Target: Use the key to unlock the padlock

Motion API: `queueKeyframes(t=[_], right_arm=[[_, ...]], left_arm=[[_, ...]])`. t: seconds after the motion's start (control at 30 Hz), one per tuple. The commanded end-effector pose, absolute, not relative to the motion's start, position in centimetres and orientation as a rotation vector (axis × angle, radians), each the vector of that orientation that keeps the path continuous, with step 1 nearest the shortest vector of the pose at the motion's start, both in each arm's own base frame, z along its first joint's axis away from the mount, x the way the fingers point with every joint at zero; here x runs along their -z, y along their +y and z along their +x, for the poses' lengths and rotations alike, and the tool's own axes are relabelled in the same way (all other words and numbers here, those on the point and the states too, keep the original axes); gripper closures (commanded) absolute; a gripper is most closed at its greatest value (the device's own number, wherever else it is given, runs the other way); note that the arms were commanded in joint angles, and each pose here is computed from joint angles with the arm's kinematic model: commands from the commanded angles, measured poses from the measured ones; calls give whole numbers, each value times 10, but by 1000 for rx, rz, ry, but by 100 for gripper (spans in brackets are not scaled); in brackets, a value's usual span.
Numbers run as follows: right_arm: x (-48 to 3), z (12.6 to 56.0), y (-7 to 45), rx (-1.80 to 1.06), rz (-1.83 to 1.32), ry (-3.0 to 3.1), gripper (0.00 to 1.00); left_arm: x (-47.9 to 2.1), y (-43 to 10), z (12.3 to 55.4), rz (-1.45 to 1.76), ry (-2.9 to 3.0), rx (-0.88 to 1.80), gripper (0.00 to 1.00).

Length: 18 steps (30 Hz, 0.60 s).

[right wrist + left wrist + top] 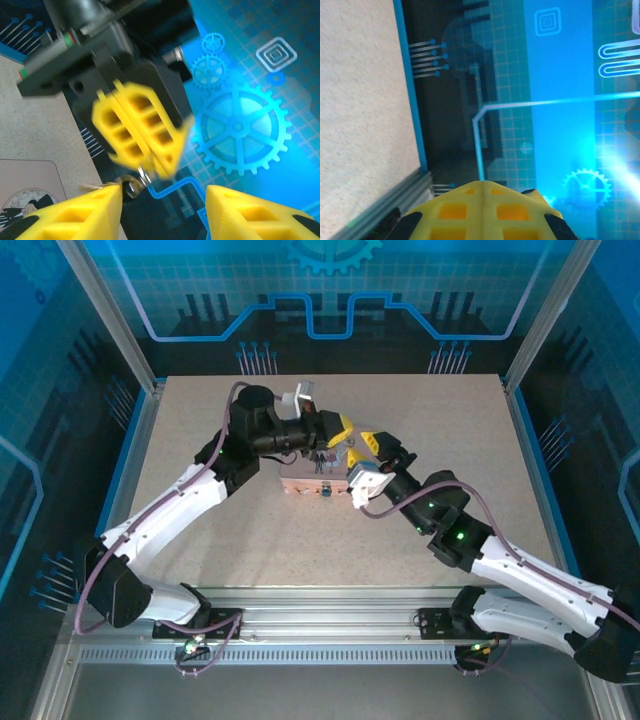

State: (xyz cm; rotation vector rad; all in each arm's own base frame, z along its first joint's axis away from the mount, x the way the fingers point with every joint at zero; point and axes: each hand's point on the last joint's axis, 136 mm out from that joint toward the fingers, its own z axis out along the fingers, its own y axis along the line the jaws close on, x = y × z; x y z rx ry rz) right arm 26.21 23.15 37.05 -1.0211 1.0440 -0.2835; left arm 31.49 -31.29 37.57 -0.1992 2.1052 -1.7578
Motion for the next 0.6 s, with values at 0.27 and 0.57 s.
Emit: queueKeyframes(t=[0.27,0.57], right_arm=[[-346,261,171,-149,-637,1508,43],[-304,270,185,-811,-276,1958,37]], left_arm=[[-355,-270,337,-65,2135,1240,100],[-333,-263,339,7,2082,1153,100]])
